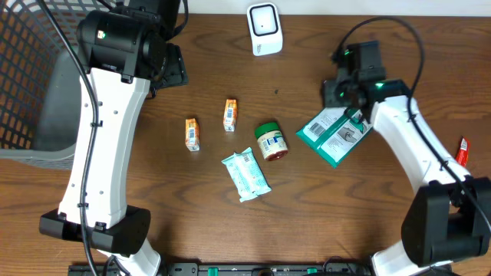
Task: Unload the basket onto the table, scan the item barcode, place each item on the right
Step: 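Lift and rotate the gloves pack upright with right gripper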
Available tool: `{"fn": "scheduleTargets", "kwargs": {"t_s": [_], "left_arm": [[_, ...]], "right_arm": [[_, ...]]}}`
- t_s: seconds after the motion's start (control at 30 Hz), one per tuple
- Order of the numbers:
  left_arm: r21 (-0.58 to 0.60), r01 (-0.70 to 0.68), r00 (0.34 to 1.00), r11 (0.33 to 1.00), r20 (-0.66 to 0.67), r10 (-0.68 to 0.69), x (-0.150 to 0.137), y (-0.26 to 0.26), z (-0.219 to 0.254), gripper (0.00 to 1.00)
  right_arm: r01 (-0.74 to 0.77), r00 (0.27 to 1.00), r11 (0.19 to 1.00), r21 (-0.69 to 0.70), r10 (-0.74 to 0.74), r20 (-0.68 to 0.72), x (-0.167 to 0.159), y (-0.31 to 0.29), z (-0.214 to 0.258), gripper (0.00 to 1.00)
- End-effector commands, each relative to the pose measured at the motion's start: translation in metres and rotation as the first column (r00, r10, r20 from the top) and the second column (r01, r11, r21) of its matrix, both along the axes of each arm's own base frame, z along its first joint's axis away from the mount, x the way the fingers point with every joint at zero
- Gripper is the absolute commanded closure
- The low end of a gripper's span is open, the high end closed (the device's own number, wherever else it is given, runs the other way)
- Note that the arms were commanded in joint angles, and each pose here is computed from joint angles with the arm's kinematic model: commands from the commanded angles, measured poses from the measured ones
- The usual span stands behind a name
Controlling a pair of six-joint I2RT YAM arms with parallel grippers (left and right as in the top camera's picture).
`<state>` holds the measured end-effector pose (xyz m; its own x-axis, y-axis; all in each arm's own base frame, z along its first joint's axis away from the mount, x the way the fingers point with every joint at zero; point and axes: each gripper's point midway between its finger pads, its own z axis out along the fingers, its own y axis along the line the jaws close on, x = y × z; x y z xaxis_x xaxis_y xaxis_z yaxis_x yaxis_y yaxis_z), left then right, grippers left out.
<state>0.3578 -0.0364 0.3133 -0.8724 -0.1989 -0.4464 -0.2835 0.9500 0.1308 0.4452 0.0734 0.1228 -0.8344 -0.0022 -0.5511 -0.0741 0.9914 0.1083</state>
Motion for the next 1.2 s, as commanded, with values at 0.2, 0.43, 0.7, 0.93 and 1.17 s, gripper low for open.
{"fn": "scheduleTargets", "kwargs": {"t_s": [0.2,0.43,0.7,0.93,1.17], "left_arm": [[0.025,-0.017,0.997,1.0,-0.069,0.018,-0.015,0.007,-0.005,0.18],[0.025,-0.017,0.997,1.0,-0.069,0.018,-0.015,0.007,-0.005,0.18],[0.025,-0.017,0.997,1.0,-0.069,0.018,-0.015,0.007,-0.005,0.18],[0.025,-0.017,0.997,1.0,-0.069,0.018,-0.015,0.007,-0.005,0.18],[0.025,-0.017,0.997,1.0,-0.069,0.018,-0.015,0.007,-0.005,0.18]], "right_arm": [[0.019,0.991,0.999,0.037,-0.013,-0.136,0.015,-0.009,-0.087,0.44],[0.006,0.937,0.997,0.071,0.019,-0.35,-0.028,-0.002,-0.123,0.58],[-0.013,0.854,0.962,0.273,0.153,-0.497,-0.073,0.037,-0.118,0.64],[-0.07,0.862,0.92,0.385,0.25,-0.441,-0.073,0.057,-0.086,0.59],[-0.135,0.939,0.893,0.429,0.253,-0.231,-0.053,0.044,0.013,0.22]]}}
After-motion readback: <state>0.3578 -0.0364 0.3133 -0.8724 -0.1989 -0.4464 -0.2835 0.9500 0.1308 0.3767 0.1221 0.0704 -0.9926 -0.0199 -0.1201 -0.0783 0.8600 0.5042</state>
